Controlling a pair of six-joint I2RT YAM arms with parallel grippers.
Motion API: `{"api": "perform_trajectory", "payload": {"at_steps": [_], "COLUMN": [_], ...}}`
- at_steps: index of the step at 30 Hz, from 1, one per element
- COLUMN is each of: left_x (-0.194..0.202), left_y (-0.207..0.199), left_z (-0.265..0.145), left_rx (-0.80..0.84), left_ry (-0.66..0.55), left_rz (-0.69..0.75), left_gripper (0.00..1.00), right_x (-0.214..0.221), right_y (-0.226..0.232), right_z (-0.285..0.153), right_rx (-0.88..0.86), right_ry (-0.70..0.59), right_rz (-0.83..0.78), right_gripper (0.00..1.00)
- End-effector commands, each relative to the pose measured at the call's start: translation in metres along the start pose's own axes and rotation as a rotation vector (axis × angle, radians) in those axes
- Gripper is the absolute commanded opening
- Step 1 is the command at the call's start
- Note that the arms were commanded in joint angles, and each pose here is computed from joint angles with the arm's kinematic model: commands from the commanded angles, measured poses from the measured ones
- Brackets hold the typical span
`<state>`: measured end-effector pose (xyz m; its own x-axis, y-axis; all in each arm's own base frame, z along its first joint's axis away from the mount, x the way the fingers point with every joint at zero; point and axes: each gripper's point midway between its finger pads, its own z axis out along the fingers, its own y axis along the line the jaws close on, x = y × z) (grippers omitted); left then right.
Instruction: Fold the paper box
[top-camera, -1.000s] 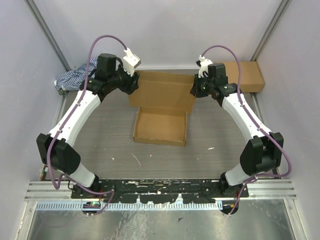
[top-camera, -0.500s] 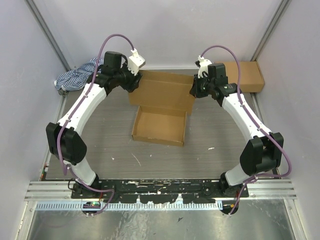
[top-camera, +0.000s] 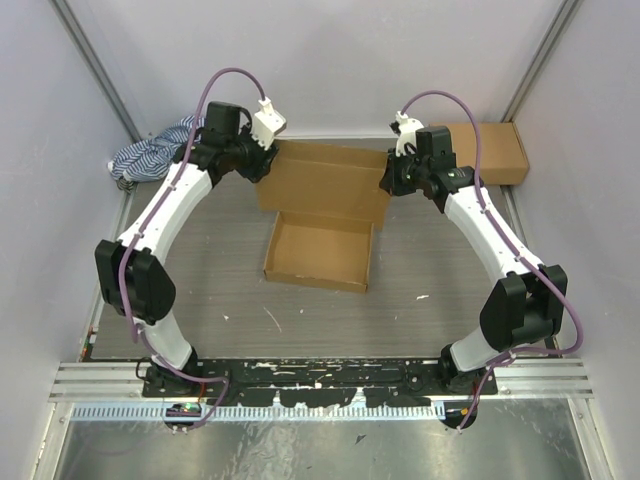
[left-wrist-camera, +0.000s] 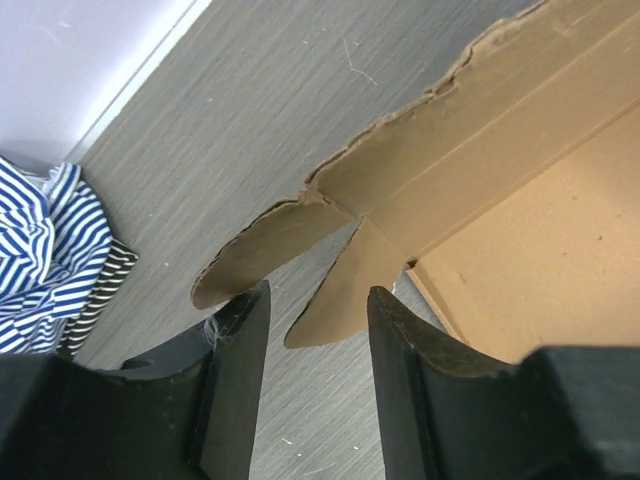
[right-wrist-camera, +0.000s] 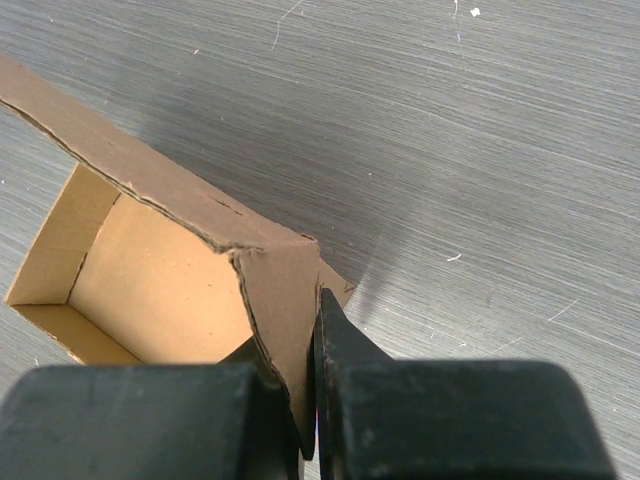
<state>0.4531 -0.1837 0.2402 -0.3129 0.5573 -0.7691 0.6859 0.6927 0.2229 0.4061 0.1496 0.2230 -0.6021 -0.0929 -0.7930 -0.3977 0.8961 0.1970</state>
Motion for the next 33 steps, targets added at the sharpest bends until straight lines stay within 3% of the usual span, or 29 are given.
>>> {"api": "perform_trajectory", "payload": {"at_steps": [1, 9, 15, 28, 33], "left_x": [-0.007, -0.007, 0.002, -0.032, -0.048], "left_y": [-0.011, -0.037, -0.039, -0.025, -0.016], "left_z": [-0.002, -0.012, -0.015, -0.023, -0.031], "left_rx": [0.081, 0.196, 0.161, 0.029, -0.011], "left_ry": [-0.008, 0.054, 0.137, -0.072, -0.173], "left_rz": [-0.041, -0.206, -0.371, -0.671, -0.717], "left_gripper": [0.47, 0.23, 0.0, 0.0, 0.0], "right_x": [-0.015, -0.012, -0.02, -0.076, -0.083], "right_y": [0.014, 0.023, 0.027, 0.031, 0.04], "right_z": [-0.011, -0.003, 0.004, 0.008, 0.011], "right_rx": [-0.049, -0.008, 0.076, 0.157, 0.153], "right_ry": [-0.035, -0.011, -0.036, -0.222, -0.281], "right_rz": [-0.005, 0.031, 0.078, 0.128, 0.115], "right_gripper": [0.01, 0.01, 0.01, 0.01, 0.01]}}
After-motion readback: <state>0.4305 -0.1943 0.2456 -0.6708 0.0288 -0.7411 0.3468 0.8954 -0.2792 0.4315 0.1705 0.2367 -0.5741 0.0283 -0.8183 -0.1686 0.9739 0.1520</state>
